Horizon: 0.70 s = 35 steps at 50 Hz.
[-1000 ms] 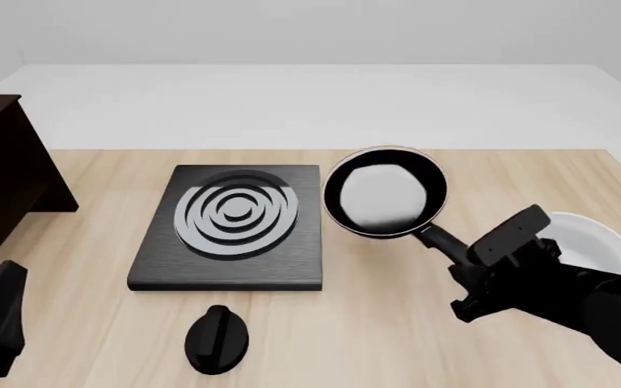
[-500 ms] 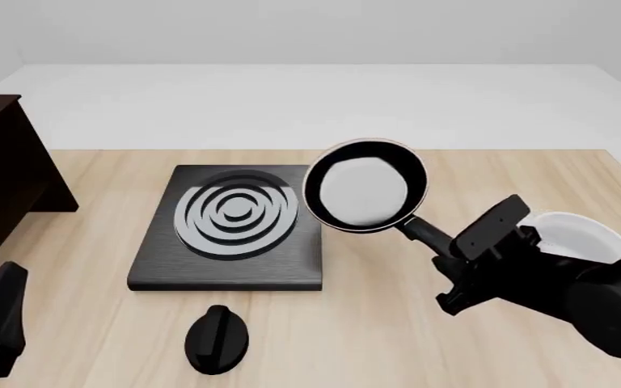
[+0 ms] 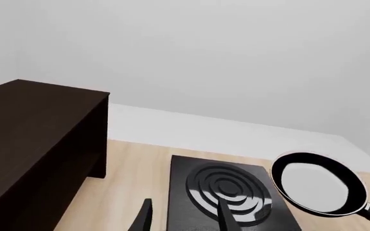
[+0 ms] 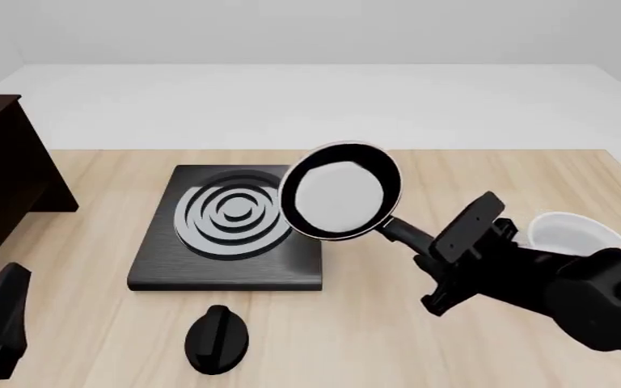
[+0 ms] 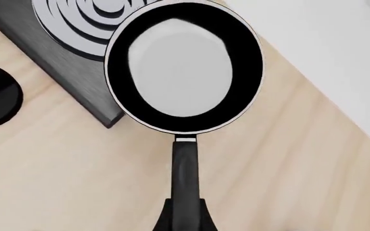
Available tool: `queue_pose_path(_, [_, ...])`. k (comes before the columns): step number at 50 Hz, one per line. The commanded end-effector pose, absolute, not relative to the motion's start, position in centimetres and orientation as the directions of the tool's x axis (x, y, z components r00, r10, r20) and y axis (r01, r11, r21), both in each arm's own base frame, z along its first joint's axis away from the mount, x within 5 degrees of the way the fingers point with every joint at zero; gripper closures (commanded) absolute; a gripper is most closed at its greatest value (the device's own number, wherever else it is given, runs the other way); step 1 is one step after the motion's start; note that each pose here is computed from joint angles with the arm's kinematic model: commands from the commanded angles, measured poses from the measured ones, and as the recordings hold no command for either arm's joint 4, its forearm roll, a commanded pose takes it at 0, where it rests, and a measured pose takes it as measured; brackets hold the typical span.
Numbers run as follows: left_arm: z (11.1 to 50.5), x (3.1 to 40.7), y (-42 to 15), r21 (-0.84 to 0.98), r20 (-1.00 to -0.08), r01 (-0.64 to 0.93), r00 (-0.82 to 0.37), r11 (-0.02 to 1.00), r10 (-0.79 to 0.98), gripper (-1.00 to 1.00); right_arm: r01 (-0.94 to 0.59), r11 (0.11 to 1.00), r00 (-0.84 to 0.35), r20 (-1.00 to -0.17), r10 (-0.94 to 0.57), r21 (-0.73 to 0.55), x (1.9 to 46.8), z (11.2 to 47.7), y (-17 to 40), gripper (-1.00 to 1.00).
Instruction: Put the frying pan under the cabinet shelf.
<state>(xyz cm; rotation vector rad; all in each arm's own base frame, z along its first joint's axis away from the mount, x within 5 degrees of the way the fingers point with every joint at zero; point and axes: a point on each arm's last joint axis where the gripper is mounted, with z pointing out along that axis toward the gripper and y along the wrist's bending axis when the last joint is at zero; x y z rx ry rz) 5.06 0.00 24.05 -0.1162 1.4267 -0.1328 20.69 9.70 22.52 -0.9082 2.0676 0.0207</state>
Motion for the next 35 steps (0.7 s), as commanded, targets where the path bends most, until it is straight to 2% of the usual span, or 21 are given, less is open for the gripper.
queue_pose_path(1, [23.9,5.1,0.0,-0.166,-0.976,0.015,0.141,0.986,-0.167,-1.0,-0.587,0.777,-0.389,-0.762,-0.517,-0.228,21.1,23.6,10.7,1.0])
queue_pose_path(19, [24.1,5.1,0.0,-0.165,-0.976,0.016,0.143,0.986,-0.166,-1.0,-0.641,0.729,-0.341,-0.761,-0.552,-0.241,21.6,24.2,12.7,1.0])
queue_pose_path(35, [24.2,5.0,0.1,-0.166,-0.975,0.013,0.148,0.986,-0.167,-1.0,-0.749,0.617,-0.273,-0.735,-0.62,-0.241,22.1,25.2,17.8,1.0])
